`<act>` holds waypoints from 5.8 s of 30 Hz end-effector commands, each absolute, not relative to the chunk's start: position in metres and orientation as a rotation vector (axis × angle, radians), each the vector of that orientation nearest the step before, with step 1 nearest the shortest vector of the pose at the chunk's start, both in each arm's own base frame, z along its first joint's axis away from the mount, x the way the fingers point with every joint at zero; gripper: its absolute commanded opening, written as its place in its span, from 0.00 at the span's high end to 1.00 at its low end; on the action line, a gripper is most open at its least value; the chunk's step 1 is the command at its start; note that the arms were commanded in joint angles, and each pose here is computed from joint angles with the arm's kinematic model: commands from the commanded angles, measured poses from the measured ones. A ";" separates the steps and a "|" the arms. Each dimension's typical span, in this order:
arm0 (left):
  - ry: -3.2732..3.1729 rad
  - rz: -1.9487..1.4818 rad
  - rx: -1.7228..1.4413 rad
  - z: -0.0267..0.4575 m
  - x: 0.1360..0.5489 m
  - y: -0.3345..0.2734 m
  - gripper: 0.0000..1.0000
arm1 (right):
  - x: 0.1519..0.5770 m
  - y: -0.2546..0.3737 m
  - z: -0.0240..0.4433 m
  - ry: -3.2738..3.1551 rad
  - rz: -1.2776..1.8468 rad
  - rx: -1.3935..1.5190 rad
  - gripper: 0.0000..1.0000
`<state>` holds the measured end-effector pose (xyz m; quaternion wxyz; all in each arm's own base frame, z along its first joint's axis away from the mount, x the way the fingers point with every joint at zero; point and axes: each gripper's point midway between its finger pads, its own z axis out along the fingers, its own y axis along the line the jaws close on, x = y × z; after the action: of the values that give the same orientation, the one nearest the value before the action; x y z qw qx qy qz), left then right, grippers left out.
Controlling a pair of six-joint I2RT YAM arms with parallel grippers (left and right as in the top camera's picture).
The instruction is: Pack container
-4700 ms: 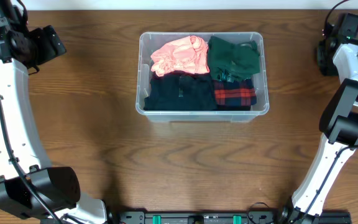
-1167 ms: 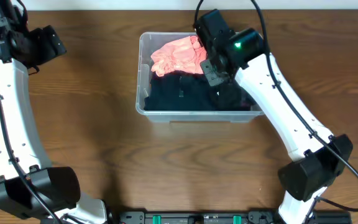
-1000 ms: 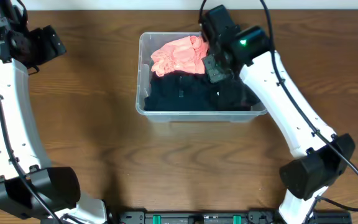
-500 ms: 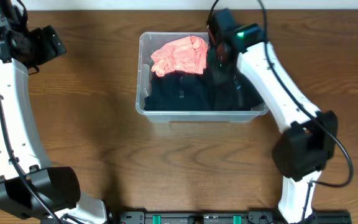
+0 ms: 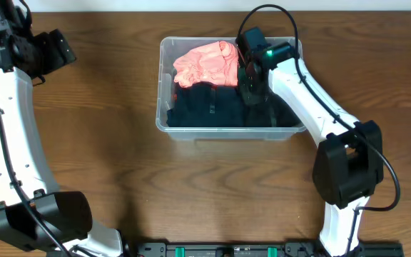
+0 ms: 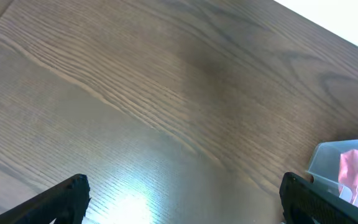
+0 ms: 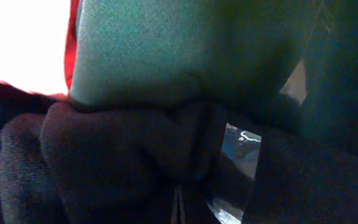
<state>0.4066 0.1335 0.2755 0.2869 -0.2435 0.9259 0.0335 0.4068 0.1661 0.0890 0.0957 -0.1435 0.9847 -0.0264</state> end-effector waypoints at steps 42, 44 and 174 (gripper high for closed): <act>2.476 0.102 -0.657 0.275 0.406 0.136 0.02 | 0.459 -0.048 0.255 2.550 -0.269 0.232 0.01; 2.477 0.102 -0.657 0.274 0.406 0.136 0.02 | 0.459 -0.047 0.255 2.550 -0.268 0.229 0.01; 1.693 -0.080 -0.342 0.136 0.242 0.031 0.02 | 0.396 -0.046 0.372 2.271 -0.232 0.245 0.01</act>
<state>0.2431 0.0296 0.1535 0.6681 -0.1493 0.7276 -0.0433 0.4248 -0.0453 0.3303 0.3635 0.0936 0.9227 -0.0880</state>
